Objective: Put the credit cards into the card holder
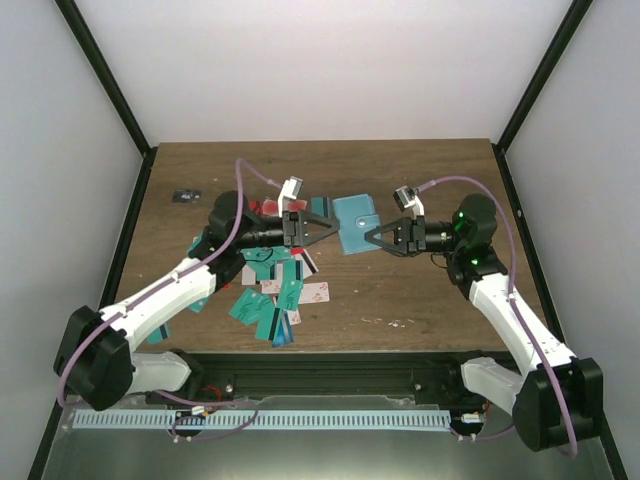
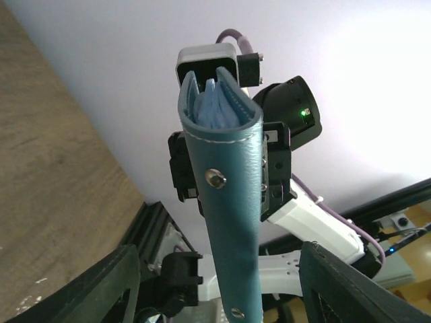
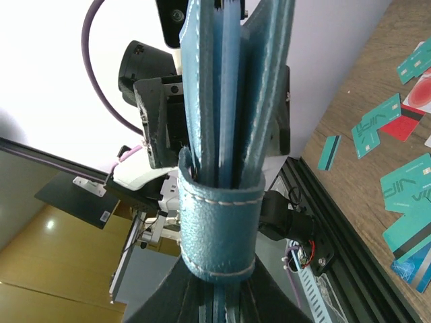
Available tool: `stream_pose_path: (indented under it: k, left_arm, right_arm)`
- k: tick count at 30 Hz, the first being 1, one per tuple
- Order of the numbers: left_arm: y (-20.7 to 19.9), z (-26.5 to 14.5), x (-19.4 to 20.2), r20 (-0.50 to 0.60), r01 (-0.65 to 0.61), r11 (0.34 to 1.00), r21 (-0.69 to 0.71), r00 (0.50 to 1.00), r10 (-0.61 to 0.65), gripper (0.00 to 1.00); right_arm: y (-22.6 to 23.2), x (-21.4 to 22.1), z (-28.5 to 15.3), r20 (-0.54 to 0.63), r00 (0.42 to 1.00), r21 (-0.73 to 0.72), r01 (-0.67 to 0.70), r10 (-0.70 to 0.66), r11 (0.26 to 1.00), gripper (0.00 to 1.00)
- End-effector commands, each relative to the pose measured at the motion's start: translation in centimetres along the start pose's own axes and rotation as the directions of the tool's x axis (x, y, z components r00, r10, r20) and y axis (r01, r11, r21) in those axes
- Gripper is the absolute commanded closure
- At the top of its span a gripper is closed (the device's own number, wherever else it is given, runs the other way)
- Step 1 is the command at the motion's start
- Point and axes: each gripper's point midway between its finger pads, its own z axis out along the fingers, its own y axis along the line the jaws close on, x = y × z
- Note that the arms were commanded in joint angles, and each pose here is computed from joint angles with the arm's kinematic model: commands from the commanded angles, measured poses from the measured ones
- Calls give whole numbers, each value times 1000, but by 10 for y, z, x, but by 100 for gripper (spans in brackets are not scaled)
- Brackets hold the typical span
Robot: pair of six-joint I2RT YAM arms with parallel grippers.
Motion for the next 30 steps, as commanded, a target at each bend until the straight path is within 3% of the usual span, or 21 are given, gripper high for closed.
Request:
stream_pose_path:
  k: [1, 7, 14, 16, 20, 22, 27, 30]
  left_arm:
    - [-17, 9, 0, -10, -41, 996, 84, 999, 42, 37]
    - [-23, 18, 1, -15, -37, 990, 134, 999, 40, 53]
    - [-28, 26, -1, -11, -41, 987, 158, 999, 44, 91]
    - [-27, 25, -2, -3, -40, 988, 147, 999, 41, 96]
    - [-20, 22, -2, 5, -42, 995, 91, 999, 42, 96]
    - [-11, 21, -3, 11, -47, 999, 22, 999, 47, 96]
    - [15, 18, -9, 7, -75, 980, -183, 997, 77, 96]
    - [25, 19, -10, -19, -79, 967, -244, 997, 77, 96]
  right_arm:
    - [35, -1, 3, -32, 993, -52, 110, -112, 993, 99]
    - [43, 4, 5, -56, 990, -75, 129, -133, 989, 99]
    - [39, 5, 8, -59, 990, -74, 124, -129, 989, 97]
    - [33, 4, 8, -53, 992, -51, 112, -114, 992, 85]
    - [3, -1, 6, -7, 998, 104, 61, -60, 993, 38]
    - [-7, -3, 3, 3, 996, 186, 85, -87, 979, 20]
    - [-34, -1, -11, 11, 991, 388, 117, -132, 914, 1]
    - [-53, -4, -20, 17, 991, 499, 107, -134, 860, 0]
